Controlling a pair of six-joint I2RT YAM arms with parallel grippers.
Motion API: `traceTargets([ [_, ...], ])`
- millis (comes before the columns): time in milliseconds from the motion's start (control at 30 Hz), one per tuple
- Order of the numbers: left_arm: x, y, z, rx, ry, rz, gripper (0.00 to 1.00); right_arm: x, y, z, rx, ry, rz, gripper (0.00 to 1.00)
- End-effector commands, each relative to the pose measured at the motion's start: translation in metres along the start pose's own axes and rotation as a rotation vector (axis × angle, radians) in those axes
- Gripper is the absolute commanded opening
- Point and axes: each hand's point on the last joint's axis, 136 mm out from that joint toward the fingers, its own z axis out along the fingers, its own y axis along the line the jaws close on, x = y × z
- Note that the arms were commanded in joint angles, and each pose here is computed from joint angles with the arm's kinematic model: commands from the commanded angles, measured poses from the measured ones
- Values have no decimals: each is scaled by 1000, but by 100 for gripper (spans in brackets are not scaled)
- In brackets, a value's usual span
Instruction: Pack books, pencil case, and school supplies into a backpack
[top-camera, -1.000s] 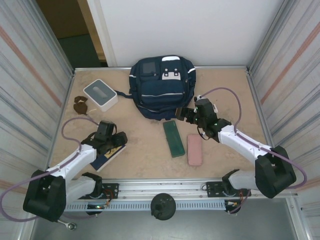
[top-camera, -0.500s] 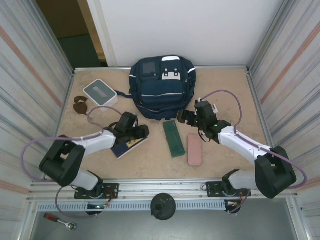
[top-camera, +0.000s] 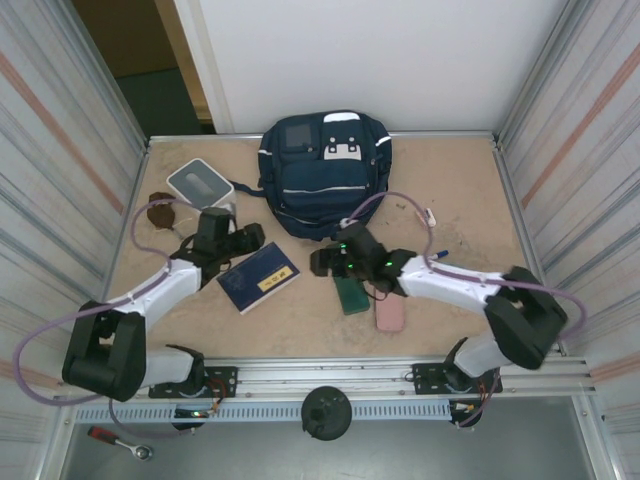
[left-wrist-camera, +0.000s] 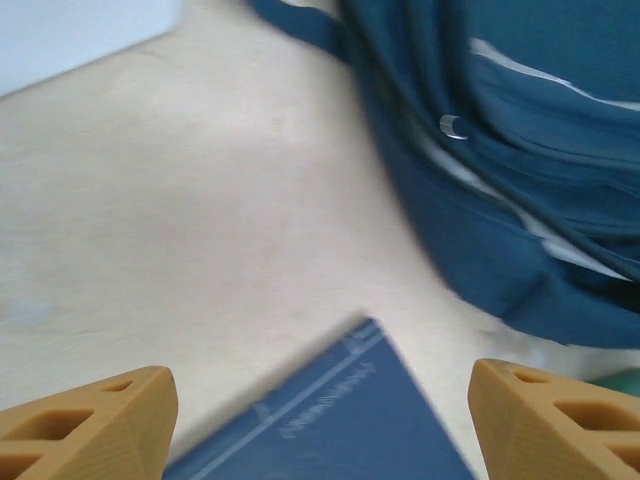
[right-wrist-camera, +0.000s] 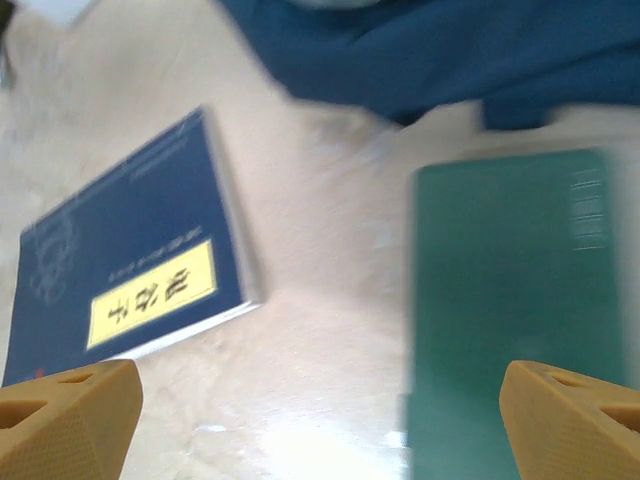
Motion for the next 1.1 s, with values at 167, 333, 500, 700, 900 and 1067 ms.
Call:
traceTargets([
  [167, 27, 30, 12, 66, 143, -62, 79, 40, 91, 58, -176, 127, -50, 89],
  [333, 41, 38, 23, 44, 211, -71, 79, 59, 88, 73, -191, 168, 14, 88],
  [500, 59, 40, 26, 59, 266, -76, 78, 60, 89, 82, -204, 188, 37, 88],
  [700, 77, 34, 10, 119, 257, -123, 75, 37, 77, 92, -217, 151, 144, 85],
  [900, 98, 14, -4, 194, 309, -121, 70, 7, 64, 99, -202, 108, 210, 80],
  [1067, 114, -14, -10, 261, 364, -76, 68, -17, 51, 101, -196, 86, 224, 73],
])
